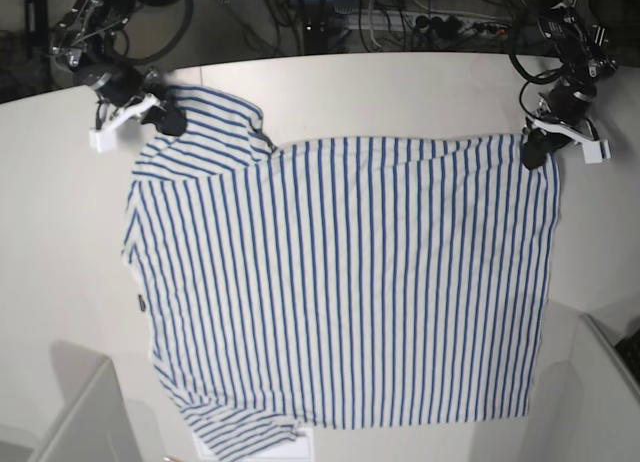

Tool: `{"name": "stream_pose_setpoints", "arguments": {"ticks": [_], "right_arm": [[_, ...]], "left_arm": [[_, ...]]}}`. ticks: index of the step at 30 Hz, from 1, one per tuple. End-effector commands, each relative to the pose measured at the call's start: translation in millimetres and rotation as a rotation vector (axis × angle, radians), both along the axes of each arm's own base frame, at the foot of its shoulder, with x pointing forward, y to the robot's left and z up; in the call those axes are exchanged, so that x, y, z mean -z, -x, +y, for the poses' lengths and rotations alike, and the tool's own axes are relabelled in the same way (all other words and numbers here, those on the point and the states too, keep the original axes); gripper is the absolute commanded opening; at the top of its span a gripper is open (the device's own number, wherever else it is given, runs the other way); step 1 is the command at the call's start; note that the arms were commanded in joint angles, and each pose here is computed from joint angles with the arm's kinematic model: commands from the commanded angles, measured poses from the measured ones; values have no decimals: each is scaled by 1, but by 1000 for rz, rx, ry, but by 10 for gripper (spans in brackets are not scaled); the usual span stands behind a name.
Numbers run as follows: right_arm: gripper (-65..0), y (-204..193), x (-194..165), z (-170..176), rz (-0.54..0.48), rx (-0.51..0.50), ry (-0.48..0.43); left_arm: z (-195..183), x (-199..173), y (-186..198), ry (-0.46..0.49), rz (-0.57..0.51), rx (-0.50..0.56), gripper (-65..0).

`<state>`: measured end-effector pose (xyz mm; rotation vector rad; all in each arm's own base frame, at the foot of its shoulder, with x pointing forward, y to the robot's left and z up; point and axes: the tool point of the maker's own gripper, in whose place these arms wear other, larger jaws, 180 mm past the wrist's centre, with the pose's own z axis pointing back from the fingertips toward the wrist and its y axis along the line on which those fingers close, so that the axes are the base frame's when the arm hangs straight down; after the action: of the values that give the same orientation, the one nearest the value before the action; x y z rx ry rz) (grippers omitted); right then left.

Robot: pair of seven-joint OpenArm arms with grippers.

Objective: Fold the T-shirt properly
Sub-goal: 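Grasp the shirt's shoulder edges with left and right grippers, then lift the shoulder edge and pull it toward the hem with both grippers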

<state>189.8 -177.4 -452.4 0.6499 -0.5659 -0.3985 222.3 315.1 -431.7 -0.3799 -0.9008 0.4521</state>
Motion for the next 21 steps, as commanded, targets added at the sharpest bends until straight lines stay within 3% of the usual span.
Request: {"name": "stream_pose_setpoints", "arguments": {"ticks": [1,2,7,21], "right_arm": [[-650,17,13,-8,89,-26,53],[-650,17,13,-9,89,-23,54],[-650,12,2,-13,55,-28,87],[-650,36,-36,-6,-3,-65,193]], "left_arm": [[5,6,10,-23,55,8,-620],[10,4,13,-30,55,-2,-650],[23,6,32,-45,80,-40,-650],[24,-28,73,-217,116,59,-650]]}}
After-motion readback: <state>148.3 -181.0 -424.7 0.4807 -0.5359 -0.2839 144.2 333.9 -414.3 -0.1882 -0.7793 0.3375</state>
